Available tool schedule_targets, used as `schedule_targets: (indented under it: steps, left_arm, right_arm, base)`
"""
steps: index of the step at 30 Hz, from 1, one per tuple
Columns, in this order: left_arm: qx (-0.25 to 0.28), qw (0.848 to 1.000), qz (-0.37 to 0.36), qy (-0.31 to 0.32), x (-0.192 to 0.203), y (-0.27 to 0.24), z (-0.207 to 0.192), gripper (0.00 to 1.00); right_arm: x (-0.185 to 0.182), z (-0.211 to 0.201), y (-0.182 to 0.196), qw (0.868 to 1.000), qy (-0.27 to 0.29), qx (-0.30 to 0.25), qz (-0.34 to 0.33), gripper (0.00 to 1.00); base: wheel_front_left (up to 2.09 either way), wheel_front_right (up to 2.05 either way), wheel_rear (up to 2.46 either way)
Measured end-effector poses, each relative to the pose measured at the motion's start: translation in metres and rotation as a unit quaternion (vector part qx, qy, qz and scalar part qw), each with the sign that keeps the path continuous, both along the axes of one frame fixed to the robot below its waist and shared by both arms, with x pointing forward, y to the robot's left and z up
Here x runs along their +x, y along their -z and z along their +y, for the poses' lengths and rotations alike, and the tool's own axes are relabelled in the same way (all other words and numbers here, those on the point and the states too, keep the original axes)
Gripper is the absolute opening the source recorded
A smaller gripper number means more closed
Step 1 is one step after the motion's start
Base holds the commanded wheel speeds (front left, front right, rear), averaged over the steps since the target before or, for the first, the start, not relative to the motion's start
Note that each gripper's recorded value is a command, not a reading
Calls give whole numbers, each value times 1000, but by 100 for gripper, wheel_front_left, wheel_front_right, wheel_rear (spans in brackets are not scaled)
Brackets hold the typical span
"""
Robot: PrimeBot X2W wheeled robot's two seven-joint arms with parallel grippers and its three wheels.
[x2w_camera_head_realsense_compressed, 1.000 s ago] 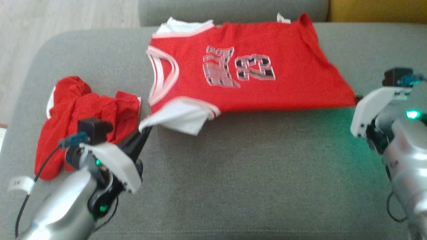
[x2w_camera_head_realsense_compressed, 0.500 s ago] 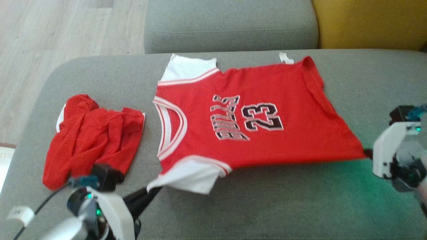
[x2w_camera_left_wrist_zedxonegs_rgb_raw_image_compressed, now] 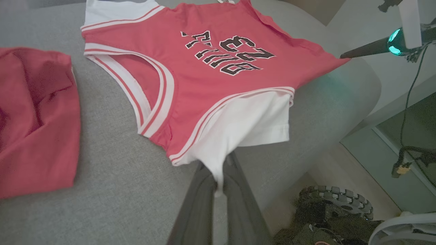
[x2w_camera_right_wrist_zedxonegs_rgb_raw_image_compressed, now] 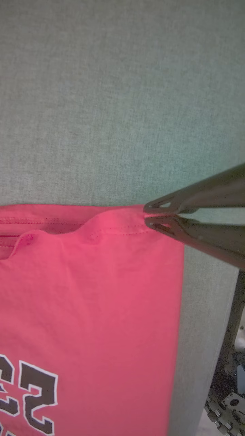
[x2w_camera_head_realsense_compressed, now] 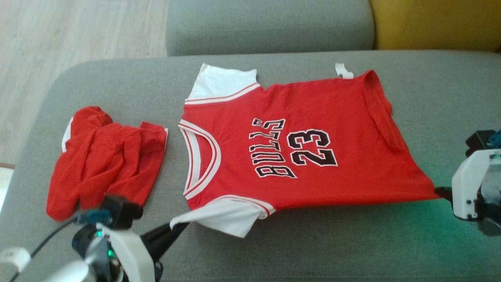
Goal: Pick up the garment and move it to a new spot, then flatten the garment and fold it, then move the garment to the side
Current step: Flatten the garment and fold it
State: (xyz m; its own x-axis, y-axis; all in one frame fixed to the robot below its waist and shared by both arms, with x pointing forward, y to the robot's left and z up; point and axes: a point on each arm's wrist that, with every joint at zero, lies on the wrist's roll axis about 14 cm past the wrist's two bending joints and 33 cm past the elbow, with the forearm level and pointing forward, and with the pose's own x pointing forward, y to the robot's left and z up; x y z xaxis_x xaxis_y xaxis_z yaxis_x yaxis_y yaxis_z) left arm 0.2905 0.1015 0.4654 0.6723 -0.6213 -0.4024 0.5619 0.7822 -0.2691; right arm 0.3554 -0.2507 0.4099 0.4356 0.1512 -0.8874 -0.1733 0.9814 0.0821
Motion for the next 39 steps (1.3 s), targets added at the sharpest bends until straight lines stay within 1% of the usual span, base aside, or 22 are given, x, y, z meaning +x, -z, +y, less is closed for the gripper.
schedule_targets:
  steps: [5, 9, 13, 17, 24, 30, 31, 32, 33, 36, 37, 39]
  left_arm:
    - [22, 1000, -17, 8, 26, -6, 2, 0]
    - [53, 998, -27, 22, 48, -3, 8, 0]
    - [78, 996, -22, 25, 67, 6, 15, 0]
    - [86, 996, -22, 24, 88, 11, 17, 0]
    - [105, 994, -18, 27, 116, 26, 16, 0]
    - [108, 994, -21, 18, 133, 35, 16, 0]
    - [109, 994, -22, 14, 136, 37, 17, 16]
    - [111, 993, -27, 12, 139, 38, 17, 96]
    - [110, 993, -32, 9, 142, 38, 17, 100]
    - [96, 994, -54, -20, 154, 32, 17, 100]
    - [87, 994, -66, -32, 158, 28, 17, 100]
    - [64, 991, -96, -65, 168, 14, 20, 100]
  right_arm:
    - [13, 2, 1, 1000, -12, -20, 8, 0]
    - [35, 7, -4, 999, -19, -33, -4, 0]
    - [58, 10, -8, 999, -20, -42, -19, 0]
    - [75, 9, -5, 998, -19, -57, -21, 0]
    - [98, 16, 5, 998, -21, -64, -21, 0]
    - [106, 22, 17, 998, -21, -60, -21, 0]
    - [107, 22, 18, 997, -22, -64, -29, 20]
    - [109, 23, 18, 997, -22, -65, -38, 100]
    - [111, 23, 19, 997, -18, -61, -44, 100]
    - [121, 30, 12, 995, -10, -44, -85, 100]
    - [129, 32, 5, 993, -8, -40, -114, 100]
    - [146, 35, -17, 982, -2, -30, -188, 100]
  base:
    - [0, 0, 0]
    - [0, 0, 0]
    - [0, 0, 0]
    - [0, 0, 0]
    - [0, 0, 0]
    - [0, 0, 0]
    - [0, 0, 0]
    - [0, 0, 0]
    - [0, 0, 0]
    - [0, 0, 0]
    - [0, 0, 0]
    - [0, 0, 0]
